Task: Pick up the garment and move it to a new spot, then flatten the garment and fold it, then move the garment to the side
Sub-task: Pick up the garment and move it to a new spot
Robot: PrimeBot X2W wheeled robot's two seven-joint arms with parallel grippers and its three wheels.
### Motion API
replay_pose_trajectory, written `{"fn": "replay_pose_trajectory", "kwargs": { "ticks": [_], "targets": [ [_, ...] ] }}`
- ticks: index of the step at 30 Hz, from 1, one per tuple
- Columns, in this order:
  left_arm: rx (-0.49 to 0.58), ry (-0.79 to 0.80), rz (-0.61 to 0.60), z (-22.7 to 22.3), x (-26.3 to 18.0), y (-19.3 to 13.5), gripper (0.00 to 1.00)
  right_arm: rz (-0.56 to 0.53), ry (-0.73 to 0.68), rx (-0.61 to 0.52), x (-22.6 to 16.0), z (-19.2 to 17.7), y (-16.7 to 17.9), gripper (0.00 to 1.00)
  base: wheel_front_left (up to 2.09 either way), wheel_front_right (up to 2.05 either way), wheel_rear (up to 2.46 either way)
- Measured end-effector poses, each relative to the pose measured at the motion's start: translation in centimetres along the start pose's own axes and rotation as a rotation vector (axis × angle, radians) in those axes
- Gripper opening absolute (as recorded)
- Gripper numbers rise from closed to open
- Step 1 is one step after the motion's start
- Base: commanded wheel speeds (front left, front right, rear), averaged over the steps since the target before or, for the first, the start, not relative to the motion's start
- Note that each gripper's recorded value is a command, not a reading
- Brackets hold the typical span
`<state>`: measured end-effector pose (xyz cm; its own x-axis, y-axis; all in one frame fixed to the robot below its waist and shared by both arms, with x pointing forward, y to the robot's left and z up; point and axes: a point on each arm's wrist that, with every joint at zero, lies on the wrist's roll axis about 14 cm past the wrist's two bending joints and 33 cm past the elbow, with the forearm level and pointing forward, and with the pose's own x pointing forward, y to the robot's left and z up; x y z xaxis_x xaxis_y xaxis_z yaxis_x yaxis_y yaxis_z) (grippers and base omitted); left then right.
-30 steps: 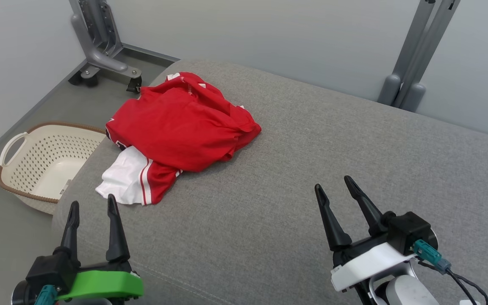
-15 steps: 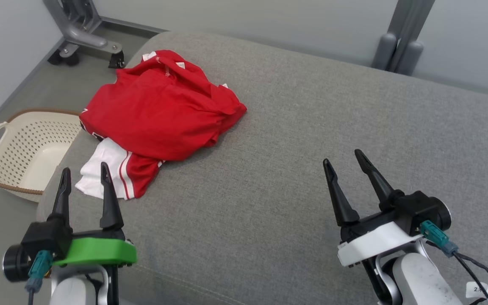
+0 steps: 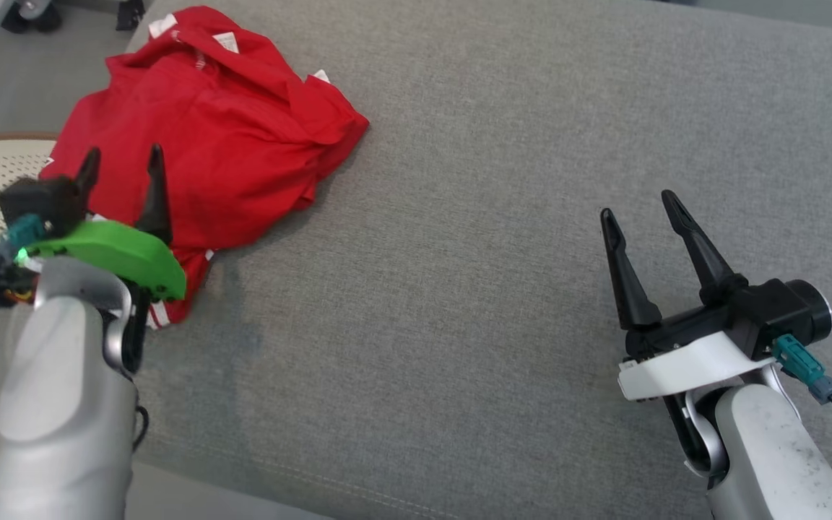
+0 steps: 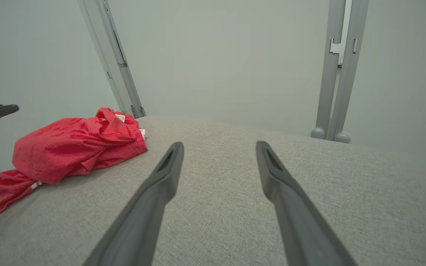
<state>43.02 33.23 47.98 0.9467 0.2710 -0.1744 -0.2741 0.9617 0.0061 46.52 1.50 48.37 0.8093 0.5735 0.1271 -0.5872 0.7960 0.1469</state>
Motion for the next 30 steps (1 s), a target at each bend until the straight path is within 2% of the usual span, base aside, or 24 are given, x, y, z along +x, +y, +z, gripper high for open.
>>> {"fn": "replay_pose_trajectory", "kwargs": {
  "ticks": [7, 16, 18, 19, 20, 21, 30],
  "targets": [
    [0.094, 0.194, -0.022, -2.0, 4.9, 0.3, 1.00, -0.048, 0.056, 0.008, -0.5, -2.9, -2.6, 1.00, 0.00, 0.00, 0.00],
    [0.089, 0.489, -0.045, -7.5, 6.8, -0.5, 1.00, -0.088, 0.098, 0.014, -1.5, -4.7, -4.0, 1.00, 0.00, 0.00, 0.00],
    [0.097, 0.502, -0.051, -7.8, 7.0, -0.6, 1.00, -0.094, 0.108, 0.015, -1.7, -5.0, -4.2, 1.00, 0.00, 0.00, 0.00],
    [0.104, 0.498, -0.051, -7.7, 7.2, -0.4, 0.82, -0.094, 0.112, 0.015, -1.8, -5.1, -4.2, 1.00, 0.00, 0.00, 0.00],
    [0.108, 0.499, -0.051, -7.7, 7.2, -0.3, 0.30, -0.094, 0.116, 0.015, -1.9, -5.2, -4.2, 1.00, 0.00, 0.00, 0.00],
    [0.111, 0.487, -0.053, -7.6, 7.3, -0.3, 0.00, -0.093, 0.118, 0.014, -1.9, -5.2, -4.1, 1.00, 0.00, 0.00, 0.00],
    [0.117, 0.347, -0.043, -4.3, 7.0, 1.0, 0.00, -0.079, 0.095, 0.003, -2.0, -3.6, -3.1, 1.00, 0.00, 0.00, 0.00]
  ]
}}
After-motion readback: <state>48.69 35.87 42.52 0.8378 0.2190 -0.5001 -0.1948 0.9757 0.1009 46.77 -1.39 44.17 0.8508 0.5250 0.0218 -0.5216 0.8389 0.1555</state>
